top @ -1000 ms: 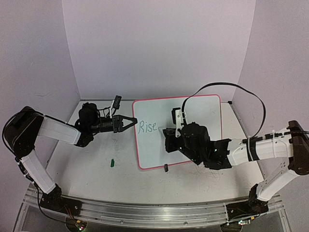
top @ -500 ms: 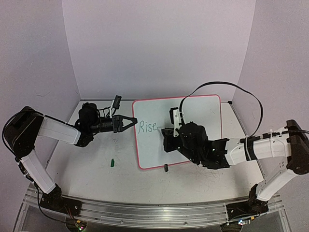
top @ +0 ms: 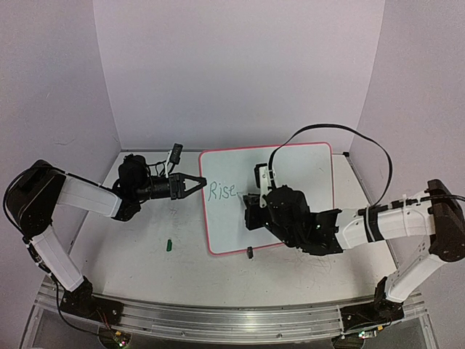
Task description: Write a sentence on the whiteboard
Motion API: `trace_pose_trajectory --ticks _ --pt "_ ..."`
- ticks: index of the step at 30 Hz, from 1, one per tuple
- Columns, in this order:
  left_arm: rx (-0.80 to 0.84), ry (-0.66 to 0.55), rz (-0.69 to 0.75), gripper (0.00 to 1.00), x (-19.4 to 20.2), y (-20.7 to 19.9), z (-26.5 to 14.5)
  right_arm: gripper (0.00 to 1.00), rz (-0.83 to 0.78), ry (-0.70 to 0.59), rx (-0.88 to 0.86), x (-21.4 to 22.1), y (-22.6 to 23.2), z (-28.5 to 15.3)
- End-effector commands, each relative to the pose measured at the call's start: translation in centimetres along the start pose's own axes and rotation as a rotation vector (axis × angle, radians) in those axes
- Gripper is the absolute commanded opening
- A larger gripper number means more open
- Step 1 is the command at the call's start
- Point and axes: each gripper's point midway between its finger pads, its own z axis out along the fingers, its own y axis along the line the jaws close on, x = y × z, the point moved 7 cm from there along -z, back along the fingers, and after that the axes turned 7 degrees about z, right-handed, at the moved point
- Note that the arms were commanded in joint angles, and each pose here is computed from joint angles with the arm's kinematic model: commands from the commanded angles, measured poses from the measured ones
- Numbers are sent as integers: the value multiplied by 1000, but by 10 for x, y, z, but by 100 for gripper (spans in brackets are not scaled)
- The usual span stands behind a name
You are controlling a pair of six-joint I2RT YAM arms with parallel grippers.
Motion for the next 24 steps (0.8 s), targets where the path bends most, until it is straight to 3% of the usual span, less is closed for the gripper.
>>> trace_pose_trajectory --ticks 1,6,9,13,17,20,24 --pt "59 -48 51 0 -22 -19 -5 0 6 -10 55 -4 0 5" --pt "54 -46 50 0 -21 -18 -5 0 -2 24 43 1 3 3" --pt "49 -46 49 0 -20 -17 -4 0 -19 27 -11 -7 30 -20" --pt "36 -45 49 0 -18 -15 -4 0 124 -42 -254 -57 54 -74" --pt "8 -47 41 1 -14 -12 -7 0 185 -134 -191 -96 20 -87" --pt "-26 -48 39 13 -13 -10 -9 0 219 -113 -156 -106 -21 -74" --pt "-79 -48 34 32 -14 -6 -10 0 151 -160 -107 -118 -32 -75"
